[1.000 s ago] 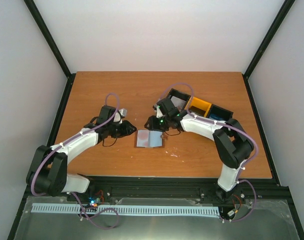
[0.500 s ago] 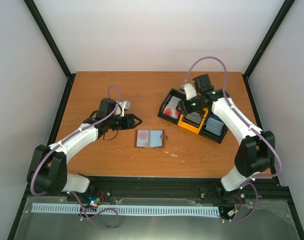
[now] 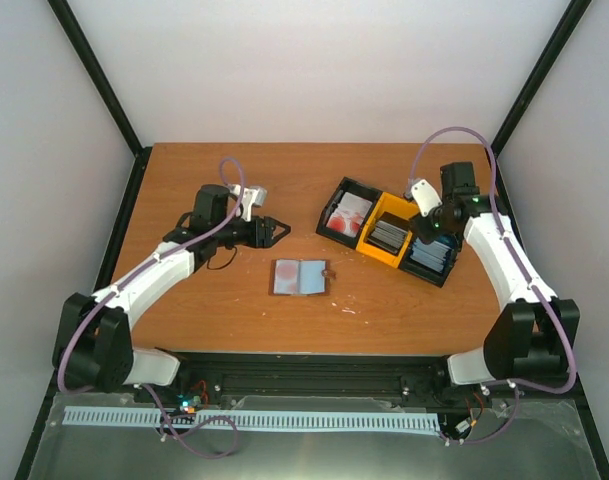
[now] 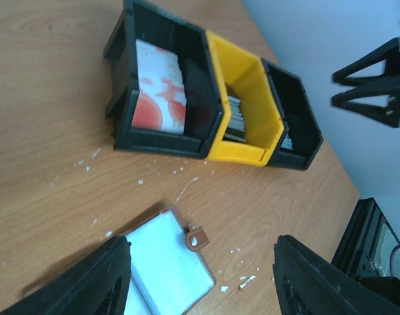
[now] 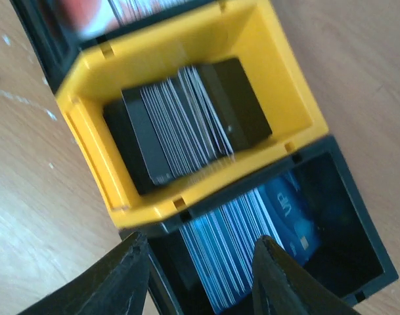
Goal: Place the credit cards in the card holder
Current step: Adjust the storage box at the center of the board.
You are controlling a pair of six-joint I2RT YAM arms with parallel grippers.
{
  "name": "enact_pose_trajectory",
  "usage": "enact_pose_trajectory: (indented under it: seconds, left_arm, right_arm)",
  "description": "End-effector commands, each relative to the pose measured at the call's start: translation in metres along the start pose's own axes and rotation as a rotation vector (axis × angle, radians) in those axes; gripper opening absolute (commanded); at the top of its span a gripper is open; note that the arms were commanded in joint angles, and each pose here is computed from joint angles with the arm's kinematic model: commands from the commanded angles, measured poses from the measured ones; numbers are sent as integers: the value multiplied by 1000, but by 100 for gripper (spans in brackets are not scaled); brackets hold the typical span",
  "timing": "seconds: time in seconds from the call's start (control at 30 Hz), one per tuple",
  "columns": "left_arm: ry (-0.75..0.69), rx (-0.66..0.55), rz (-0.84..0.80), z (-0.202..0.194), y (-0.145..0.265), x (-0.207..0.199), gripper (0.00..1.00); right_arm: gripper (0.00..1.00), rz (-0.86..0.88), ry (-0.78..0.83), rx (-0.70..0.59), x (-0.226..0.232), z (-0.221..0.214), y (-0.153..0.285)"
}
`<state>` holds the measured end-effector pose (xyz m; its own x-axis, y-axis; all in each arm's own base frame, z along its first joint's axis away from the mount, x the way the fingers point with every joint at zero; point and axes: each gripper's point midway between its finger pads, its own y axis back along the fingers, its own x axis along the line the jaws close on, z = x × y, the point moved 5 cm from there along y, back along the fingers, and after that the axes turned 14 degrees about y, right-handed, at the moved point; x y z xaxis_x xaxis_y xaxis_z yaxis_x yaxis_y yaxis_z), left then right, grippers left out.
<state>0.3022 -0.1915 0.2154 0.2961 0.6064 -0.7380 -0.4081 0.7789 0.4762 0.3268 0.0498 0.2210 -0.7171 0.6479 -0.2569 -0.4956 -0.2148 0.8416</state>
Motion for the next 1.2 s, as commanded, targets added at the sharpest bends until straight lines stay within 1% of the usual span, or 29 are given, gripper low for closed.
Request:
enact_pose_trajectory:
  seconds: [0.0, 0.07, 0.17, 0.23, 0.4, 0.6, 0.67, 0.73, 0.87, 1.1, 1.17]
  left_arm:
    - [-206, -117, -56, 20, 19, -27, 62]
    - [-246, -133, -57, 22, 23, -30, 62]
    - [-280, -141, -71, 23, 24, -33, 62]
    - [-294, -136, -79, 23, 22, -34, 62]
    - [-310, -130, -37, 30, 13, -26, 60]
    - [-295, -107, -23, 35, 2, -19, 59]
    - [-289, -105, -14, 37, -1, -16, 58]
    - [-291, -126, 35, 42, -1, -12, 55]
    - [-338, -177, 106, 51, 5, -9, 52]
    - [-348, -183, 115, 52, 6, -7, 51]
    - [-351, -179, 112, 52, 5, -8, 51]
  right_arm:
    - [43, 65, 90, 155, 3, -35, -18]
    - [41, 69, 72, 183, -5, -45, -24]
    - [34, 59, 44, 215, -22, -54, -35]
    - [33, 79, 36, 236, -29, -58, -47]
    - [32, 99, 55, 287, -43, -64, -73]
    - [32, 19, 84, 304, -65, -63, -88]
    - [32, 28, 88, 308, -65, -65, -93]
    - [32, 37, 88, 314, -65, -68, -99]
    - [31, 66, 71, 279, -64, -65, -103]
    - [31, 73, 46, 298, -66, -71, -111]
    - [31, 80, 31, 284, -67, -70, -112]
